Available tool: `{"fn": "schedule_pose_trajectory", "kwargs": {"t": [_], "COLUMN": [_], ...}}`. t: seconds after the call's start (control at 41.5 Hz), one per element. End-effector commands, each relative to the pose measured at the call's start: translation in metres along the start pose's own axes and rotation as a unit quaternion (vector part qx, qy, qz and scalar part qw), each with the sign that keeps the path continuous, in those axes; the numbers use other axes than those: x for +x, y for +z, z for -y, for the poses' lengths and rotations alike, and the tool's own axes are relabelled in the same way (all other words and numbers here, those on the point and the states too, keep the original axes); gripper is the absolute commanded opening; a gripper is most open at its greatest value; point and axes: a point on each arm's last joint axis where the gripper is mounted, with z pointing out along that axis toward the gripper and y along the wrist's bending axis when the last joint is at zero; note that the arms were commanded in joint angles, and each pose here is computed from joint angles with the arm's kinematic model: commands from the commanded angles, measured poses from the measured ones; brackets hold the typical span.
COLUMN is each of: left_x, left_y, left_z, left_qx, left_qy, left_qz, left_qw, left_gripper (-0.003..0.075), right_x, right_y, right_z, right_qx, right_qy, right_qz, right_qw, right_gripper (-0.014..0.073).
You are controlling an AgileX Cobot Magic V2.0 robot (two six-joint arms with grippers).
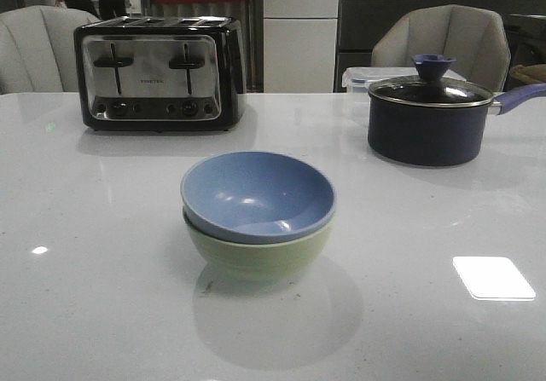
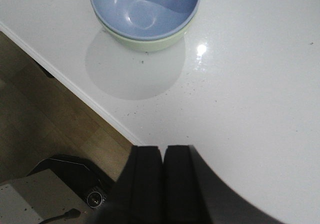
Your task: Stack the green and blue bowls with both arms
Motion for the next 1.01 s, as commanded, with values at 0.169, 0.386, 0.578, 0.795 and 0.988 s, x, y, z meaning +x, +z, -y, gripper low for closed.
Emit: {"fn": "schedule_pose_trajectory", "kwargs": {"t": [0.169, 0.386, 0.578, 0.795, 0.988], "left_x": [-0.0075, -0.0074, -0.0074, -0.0074, -0.0074], "left_y": [-0.0023, -0.0021, -0.0021, -0.0021, -0.0021], "left_z": [0.0003, 0.0007, 0.0007, 0.0007, 0.0007], "left_qx": [0.003, 0.007, 0.007, 0.007, 0.007], "left_qy": [-0.005, -0.006, -0.006, -0.006, -0.006], "left_qz": [0.052, 0.051, 0.051, 0.051, 0.051], "left_qw": [0.999, 0.999, 0.999, 0.999, 0.999], "left_gripper": [0.0093, 0.0093, 0.0093, 0.0093, 0.0093], "right_x": [-0.0111, -0.0111, -0.0111, -0.0111, -0.0102], "right_y": [-0.0068, -0.0068, -0.0068, -0.0068, -0.0067], "right_z": [-0.0003, -0.0003, -0.0003, -0.0003, 0.0003], "right_qx": [0.0, 0.0, 0.0, 0.0, 0.003], "right_qy": [-0.007, -0.007, -0.007, -0.007, -0.011], "right_qz": [0.043, 0.043, 0.043, 0.043, 0.042], "right_qw": [0.999, 0.999, 0.999, 0.999, 0.999], "right_gripper": [0.0059, 0.0059, 0.0059, 0.0059, 0.0059]}}
